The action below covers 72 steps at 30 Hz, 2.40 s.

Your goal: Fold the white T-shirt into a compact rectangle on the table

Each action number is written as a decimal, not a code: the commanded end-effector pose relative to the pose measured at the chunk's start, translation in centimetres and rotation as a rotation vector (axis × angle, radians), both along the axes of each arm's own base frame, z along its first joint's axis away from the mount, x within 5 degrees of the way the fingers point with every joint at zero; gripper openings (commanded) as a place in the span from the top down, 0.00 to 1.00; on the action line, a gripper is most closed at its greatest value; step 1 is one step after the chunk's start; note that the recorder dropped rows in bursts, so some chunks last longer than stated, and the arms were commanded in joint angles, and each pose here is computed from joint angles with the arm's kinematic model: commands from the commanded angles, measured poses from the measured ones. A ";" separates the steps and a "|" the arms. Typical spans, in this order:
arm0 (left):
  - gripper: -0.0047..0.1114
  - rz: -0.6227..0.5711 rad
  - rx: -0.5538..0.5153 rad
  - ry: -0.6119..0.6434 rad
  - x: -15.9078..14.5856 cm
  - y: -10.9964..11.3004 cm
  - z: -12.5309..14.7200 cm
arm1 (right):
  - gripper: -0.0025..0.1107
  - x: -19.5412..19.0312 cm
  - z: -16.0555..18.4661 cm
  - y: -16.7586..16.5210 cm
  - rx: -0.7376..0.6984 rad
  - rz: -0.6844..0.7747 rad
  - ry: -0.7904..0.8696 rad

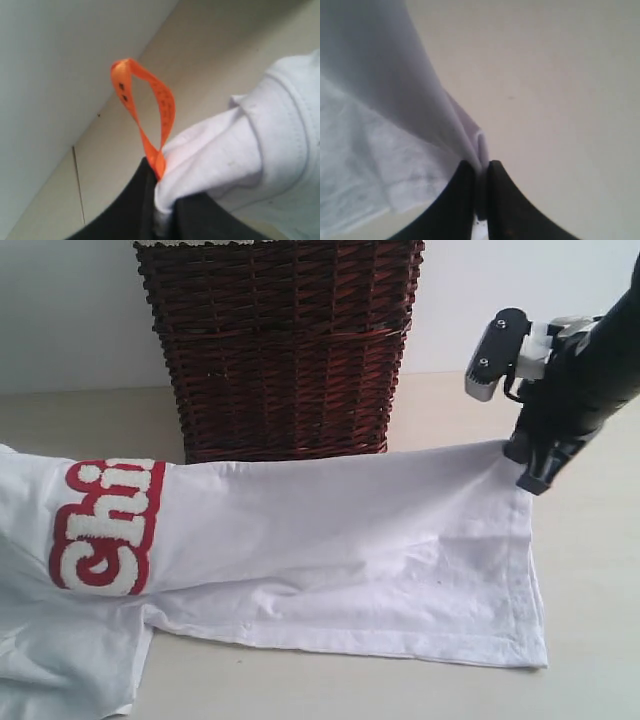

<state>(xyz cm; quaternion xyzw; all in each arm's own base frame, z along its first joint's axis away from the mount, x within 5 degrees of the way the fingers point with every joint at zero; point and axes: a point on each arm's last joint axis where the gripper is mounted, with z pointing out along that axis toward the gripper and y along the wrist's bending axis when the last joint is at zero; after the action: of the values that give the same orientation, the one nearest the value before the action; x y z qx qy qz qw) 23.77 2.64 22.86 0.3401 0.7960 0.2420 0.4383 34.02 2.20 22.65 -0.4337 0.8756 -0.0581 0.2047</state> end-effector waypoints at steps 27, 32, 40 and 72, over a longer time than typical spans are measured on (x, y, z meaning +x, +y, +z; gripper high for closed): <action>0.96 0.416 -0.641 0.244 5.8 -1.4 -2.4 | 0.94 5.1 -1.2 0.0 0.245 -0.485 -0.061; 0.96 0.211 -0.510 0.645 3.8 -4.7 -2.6 | 0.98 4.3 -0.6 0.4 0.282 -0.492 0.028; 0.96 -0.046 -0.312 1.002 -2.0 -11.2 -8.3 | 0.98 3.9 0.5 1.3 0.368 -0.457 0.039; 0.96 0.070 -0.156 1.094 -4.6 -12.5 -10.2 | 0.98 3.6 -2.6 1.2 0.345 -0.470 0.077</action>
<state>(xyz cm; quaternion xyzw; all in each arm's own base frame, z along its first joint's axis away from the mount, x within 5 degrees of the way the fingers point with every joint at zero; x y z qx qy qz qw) 19.81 -10.56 14.18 0.3663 0.9290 -0.0234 0.0470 37.64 3.59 21.70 -0.1757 0.9540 0.0702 0.2326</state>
